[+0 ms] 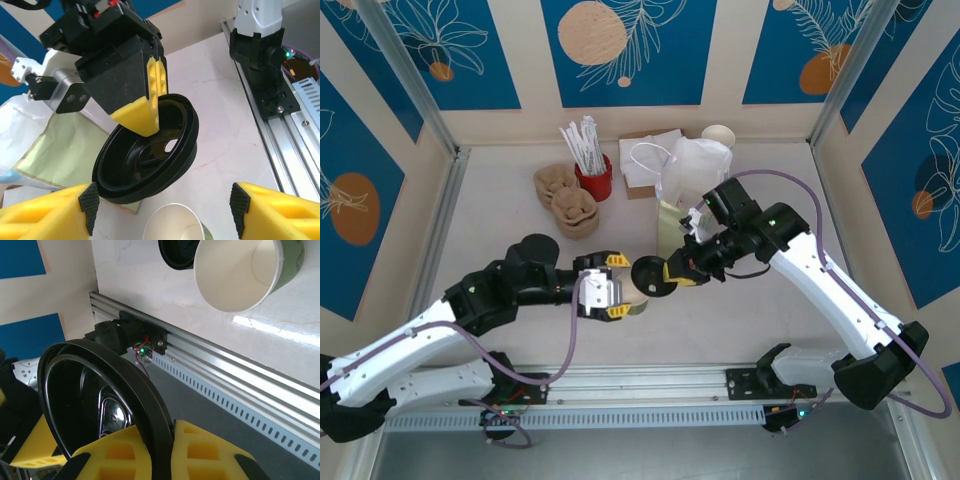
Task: Pack the takeout coffee
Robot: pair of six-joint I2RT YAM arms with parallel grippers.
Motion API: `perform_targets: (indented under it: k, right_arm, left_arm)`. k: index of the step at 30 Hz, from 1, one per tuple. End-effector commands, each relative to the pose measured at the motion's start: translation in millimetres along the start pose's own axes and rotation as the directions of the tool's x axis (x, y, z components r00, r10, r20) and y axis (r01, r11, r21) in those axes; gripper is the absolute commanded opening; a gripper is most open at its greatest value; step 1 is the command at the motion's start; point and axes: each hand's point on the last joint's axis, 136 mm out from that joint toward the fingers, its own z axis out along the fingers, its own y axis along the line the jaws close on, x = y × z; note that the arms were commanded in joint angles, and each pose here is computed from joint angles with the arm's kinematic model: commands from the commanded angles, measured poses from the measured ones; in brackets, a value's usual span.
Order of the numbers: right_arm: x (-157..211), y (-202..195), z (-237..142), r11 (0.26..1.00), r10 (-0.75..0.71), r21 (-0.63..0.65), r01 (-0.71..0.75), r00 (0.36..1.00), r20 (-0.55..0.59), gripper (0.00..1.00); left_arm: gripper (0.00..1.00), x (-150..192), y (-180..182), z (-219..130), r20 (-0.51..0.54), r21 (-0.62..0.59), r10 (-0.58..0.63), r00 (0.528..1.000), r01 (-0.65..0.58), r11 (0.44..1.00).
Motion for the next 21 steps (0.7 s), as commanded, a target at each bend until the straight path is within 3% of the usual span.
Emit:
perform_targets:
  k: [1, 5, 14, 21]
  right_arm:
    - [17, -3, 0, 1.0, 0.015, -0.022, -0.017, 0.997, -0.073, 0.05]
    - [18, -5, 2, 1.0, 0.019, -0.022, -0.021, 0.996, -0.082, 0.05]
    - [17, -9, 6, 0.999, 0.031, -0.019, -0.033, 0.996, -0.088, 0.05]
    - [17, -10, 8, 0.998, 0.045, -0.032, -0.048, 0.994, -0.098, 0.06]
  left_arm:
    - [0.66, -2, 6, 9, -0.02, -0.031, 0.089, 0.996, -0.09, 0.995]
    - [0.53, 2, 8, 17, -0.057, -0.024, 0.103, 0.993, -0.104, 0.994]
    - [0.37, -3, 5, 26, -0.04, 0.001, 0.118, 0.992, -0.118, 0.993]
    - [0.38, -3, -3, 33, -0.046, 0.027, 0.143, 0.989, -0.142, 0.989]
